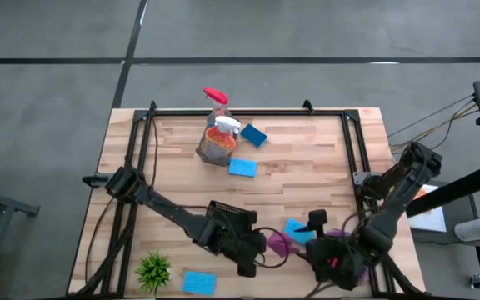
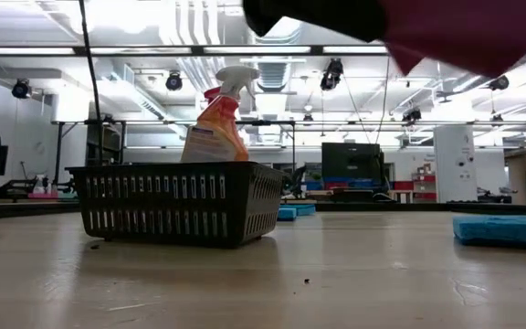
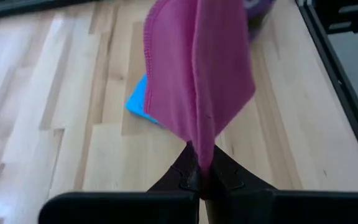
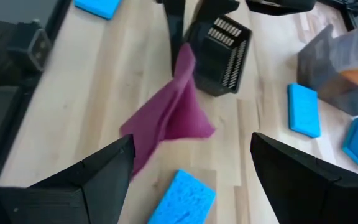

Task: Pick & Place Kitchen Items
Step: Put the violet towel into the violet bucket

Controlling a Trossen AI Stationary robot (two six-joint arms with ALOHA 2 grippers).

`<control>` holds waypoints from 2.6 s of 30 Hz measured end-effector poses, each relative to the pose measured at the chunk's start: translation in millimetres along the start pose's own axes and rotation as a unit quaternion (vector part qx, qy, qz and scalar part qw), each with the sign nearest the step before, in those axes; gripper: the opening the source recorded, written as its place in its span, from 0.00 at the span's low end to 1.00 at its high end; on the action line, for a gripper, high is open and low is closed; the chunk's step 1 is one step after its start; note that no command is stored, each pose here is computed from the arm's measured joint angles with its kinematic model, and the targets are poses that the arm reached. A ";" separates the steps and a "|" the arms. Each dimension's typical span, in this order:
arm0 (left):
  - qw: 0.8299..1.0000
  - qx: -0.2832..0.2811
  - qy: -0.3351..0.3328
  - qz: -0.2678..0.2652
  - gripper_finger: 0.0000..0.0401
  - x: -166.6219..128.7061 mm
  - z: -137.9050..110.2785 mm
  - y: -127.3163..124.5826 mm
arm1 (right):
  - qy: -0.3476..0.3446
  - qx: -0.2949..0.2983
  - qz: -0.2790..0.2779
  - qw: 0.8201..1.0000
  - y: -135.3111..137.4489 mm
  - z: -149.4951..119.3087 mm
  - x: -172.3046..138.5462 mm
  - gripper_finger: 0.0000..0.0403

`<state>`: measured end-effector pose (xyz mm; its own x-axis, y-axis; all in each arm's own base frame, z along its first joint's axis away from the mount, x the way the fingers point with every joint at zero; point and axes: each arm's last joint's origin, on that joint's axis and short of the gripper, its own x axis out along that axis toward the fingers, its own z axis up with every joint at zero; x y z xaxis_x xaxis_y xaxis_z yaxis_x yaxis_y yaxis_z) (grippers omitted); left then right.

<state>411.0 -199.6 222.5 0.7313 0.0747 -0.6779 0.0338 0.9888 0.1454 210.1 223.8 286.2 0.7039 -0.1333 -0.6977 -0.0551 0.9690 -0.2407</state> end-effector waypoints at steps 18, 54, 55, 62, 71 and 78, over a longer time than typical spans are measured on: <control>0.998 0.029 -0.057 0.008 0.00 2.0 12.2 3.8 | -0.007 0.016 0.027 0.999 -7.6 13.1 13.8 0.59; 0.944 -0.002 -0.330 -0.008 0.32 -99.8 -68.1 55.5 | -0.262 -0.151 0.231 0.925 48.9 9.3 -9.3 0.04; 0.945 -0.005 -0.326 -0.009 0.32 -101.0 -73.7 57.3 | -0.262 -0.151 0.246 0.921 47.2 6.9 -11.9 0.04; 0.947 -0.022 -0.319 0.012 0.32 -106.5 -90.7 66.3 | -0.203 -0.114 0.290 0.928 23.5 -17.9 -37.5 0.04; 0.947 -0.027 -0.319 0.015 0.32 -106.0 -90.2 67.4 | -0.059 0.001 0.238 0.970 -32.6 -50.3 -70.8 0.04; 0.947 -0.029 -0.318 0.017 0.32 -105.8 -90.1 68.0 | 0.073 0.041 0.187 0.979 -39.8 -73.2 -61.3 0.04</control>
<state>274.5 -128.6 239.2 0.9946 0.0319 -0.0989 -0.0212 0.9940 0.1075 117.3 178.2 289.1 0.5360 0.2110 -0.8174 -0.2280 0.9685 0.1005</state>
